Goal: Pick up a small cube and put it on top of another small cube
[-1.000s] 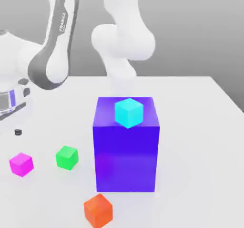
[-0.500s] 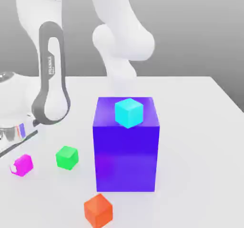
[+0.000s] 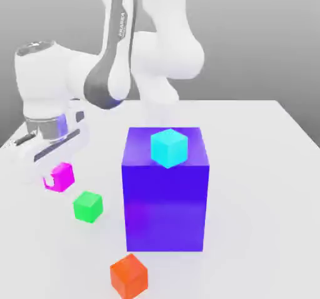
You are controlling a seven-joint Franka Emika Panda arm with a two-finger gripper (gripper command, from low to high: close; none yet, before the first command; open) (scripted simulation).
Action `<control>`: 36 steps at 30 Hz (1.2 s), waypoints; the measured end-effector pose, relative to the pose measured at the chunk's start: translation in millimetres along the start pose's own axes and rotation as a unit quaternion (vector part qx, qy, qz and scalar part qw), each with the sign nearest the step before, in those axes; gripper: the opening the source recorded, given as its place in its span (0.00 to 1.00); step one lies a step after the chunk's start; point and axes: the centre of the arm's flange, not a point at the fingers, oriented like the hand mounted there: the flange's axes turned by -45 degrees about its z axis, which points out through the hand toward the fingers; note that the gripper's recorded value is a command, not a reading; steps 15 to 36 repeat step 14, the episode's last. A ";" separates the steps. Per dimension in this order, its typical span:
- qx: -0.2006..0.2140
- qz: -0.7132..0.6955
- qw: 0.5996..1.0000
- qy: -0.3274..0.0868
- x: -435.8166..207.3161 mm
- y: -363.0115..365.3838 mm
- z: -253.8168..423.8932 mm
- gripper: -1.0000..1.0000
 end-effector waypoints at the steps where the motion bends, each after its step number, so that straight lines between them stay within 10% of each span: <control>1: 0.000 -0.003 1.000 0.000 -6.7 7.8 -2.1 0.00; 10: 0.000 -0.007 1.000 0.002 -15.7 18.6 52.6 0.00; 11: 0.000 -0.007 1.000 0.001 -16.2 19.4 58.9 1.00; 36: 0.000 -0.008 1.000 0.001 -16.4 19.3 58.9 1.00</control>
